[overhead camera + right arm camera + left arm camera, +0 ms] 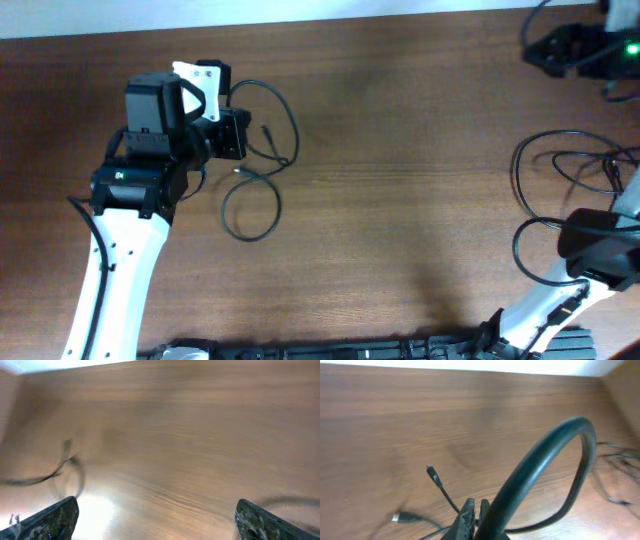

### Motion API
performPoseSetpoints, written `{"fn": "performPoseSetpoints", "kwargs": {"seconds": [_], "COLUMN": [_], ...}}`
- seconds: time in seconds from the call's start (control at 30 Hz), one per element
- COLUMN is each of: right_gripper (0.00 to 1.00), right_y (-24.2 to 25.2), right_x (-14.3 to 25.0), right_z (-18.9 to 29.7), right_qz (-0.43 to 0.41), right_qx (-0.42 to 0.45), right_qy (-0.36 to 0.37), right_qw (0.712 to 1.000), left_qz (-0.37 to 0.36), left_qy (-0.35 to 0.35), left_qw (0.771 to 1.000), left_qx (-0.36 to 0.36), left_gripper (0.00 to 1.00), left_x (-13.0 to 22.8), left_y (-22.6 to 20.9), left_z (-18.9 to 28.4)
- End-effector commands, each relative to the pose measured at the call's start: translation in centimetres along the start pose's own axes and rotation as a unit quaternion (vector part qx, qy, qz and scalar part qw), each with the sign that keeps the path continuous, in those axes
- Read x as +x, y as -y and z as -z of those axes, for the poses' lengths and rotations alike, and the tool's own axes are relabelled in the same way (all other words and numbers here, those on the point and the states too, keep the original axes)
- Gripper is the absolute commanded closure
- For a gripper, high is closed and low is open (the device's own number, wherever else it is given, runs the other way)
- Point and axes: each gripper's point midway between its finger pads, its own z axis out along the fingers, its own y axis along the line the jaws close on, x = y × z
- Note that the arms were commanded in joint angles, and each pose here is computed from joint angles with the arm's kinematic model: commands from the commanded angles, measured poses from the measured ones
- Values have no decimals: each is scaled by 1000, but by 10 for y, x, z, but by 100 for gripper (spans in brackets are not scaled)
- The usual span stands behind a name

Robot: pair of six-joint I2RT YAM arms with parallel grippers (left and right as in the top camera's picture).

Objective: Untangle cables

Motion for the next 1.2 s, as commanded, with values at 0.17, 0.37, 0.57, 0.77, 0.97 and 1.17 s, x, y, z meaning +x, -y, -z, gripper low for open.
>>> {"fn": "performPoseSetpoints", "kwargs": {"seconds": [0.17, 0.37, 0.57, 0.77, 0.97, 1.17], "right_gripper": [2, 1, 1, 1, 1, 32], "right_y": [-134, -214, -259, -286, -302, -312], "right_x": [0, 23, 43, 67, 77, 83], "right_z": [-56, -90, -113, -138, -140, -141], "right_qz": [189, 283, 323, 335, 347, 354], "right_qx": [-165, -228, -263, -293, -306, -314], "right_qy": [-26, -65, -92, -131, -141, -144], "right_qw": [968, 929, 905, 886, 875, 869], "left_qz": [-41, -34, -36, -38, -33, -18], "left_qy": [36, 45, 47, 51, 63, 60], "left_qw": [985, 985, 979, 980, 990, 990], "left_qx": [162, 164, 194, 186, 125, 124], "left_gripper": [100, 100, 100, 100, 100, 100], "left_x": [-20, -25, -26, -28, -33, -32], "left_y": [60, 61, 71, 69, 49, 52], "left_z": [16, 17, 21, 21, 14, 13]}}
